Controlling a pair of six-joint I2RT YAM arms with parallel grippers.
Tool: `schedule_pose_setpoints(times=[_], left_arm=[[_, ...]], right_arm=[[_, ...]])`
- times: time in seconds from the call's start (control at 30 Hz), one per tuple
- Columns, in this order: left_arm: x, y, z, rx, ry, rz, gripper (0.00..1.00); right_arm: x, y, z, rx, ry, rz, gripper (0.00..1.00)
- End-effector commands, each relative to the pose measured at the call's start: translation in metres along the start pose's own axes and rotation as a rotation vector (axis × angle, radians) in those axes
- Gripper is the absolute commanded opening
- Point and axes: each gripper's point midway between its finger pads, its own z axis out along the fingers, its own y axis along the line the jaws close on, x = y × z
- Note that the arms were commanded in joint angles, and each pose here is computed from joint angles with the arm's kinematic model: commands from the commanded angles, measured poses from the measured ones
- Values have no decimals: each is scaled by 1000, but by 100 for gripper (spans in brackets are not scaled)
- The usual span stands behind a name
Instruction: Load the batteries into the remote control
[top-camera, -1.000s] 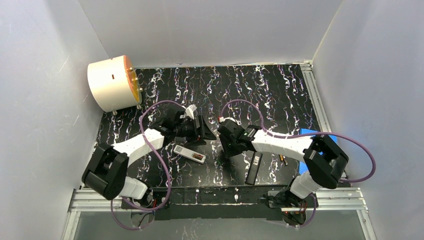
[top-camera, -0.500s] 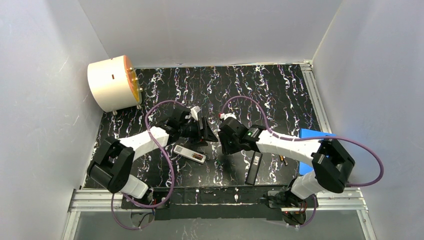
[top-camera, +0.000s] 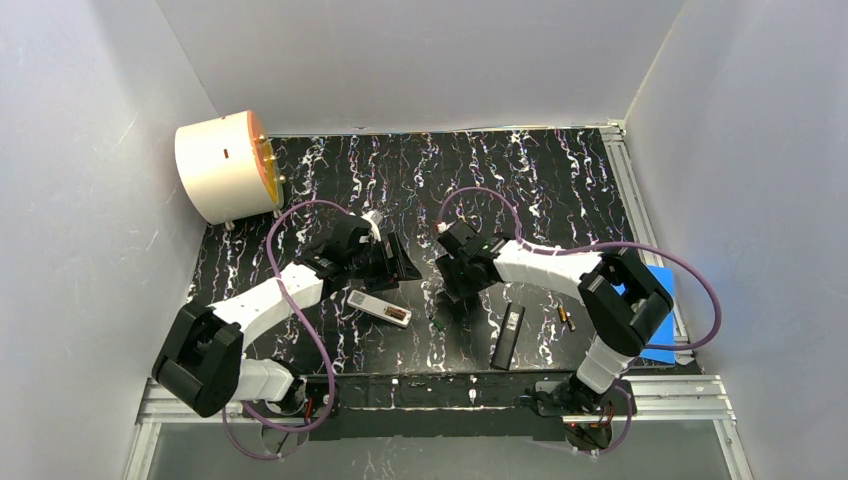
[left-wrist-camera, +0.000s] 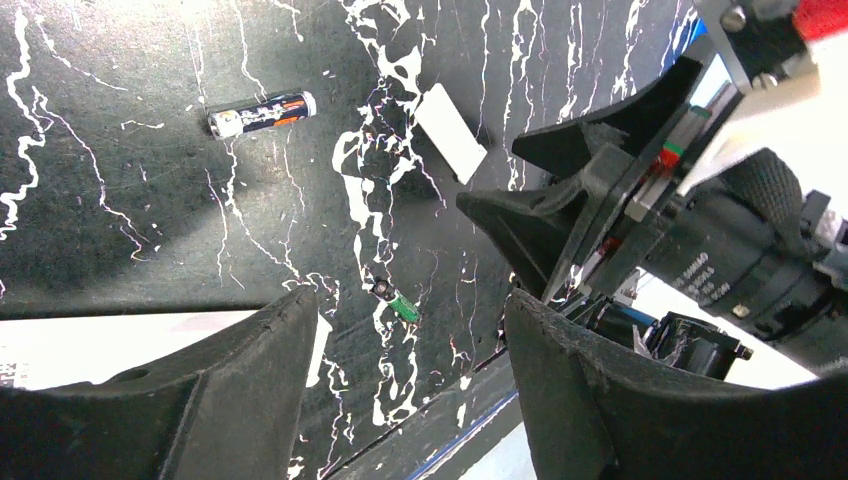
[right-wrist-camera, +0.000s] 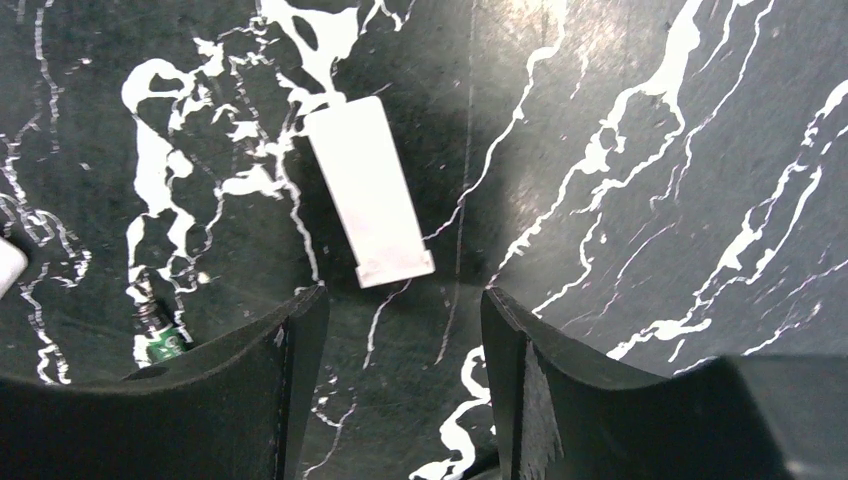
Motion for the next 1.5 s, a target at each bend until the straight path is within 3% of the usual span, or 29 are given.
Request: schedule_pose_setpoints(times=[0.0, 0.43, 0.77, 0.9, 1.27, 1.47], left_arm=[[1, 0, -3, -5, -1, 9, 66], [0, -1, 0, -3, 11, 12, 66], [-1, 3, 1, -21, 4, 9, 66], [0, 3, 3, -20, 9, 2, 66], [-1, -15, 18, 79, 43, -28, 68], [-5, -11, 22, 42, 40, -40, 69]], right_arm=[[-25, 1, -1, -69, -38, -89, 65], [-10, 8, 12, -162, 31, -175, 58], [5, -2, 23, -74, 84, -224, 39], [12, -2, 24, -80, 111, -221, 27], [-29, 15, -24, -165, -104, -103, 26], [-14, 12, -26, -155, -64, -72, 33]])
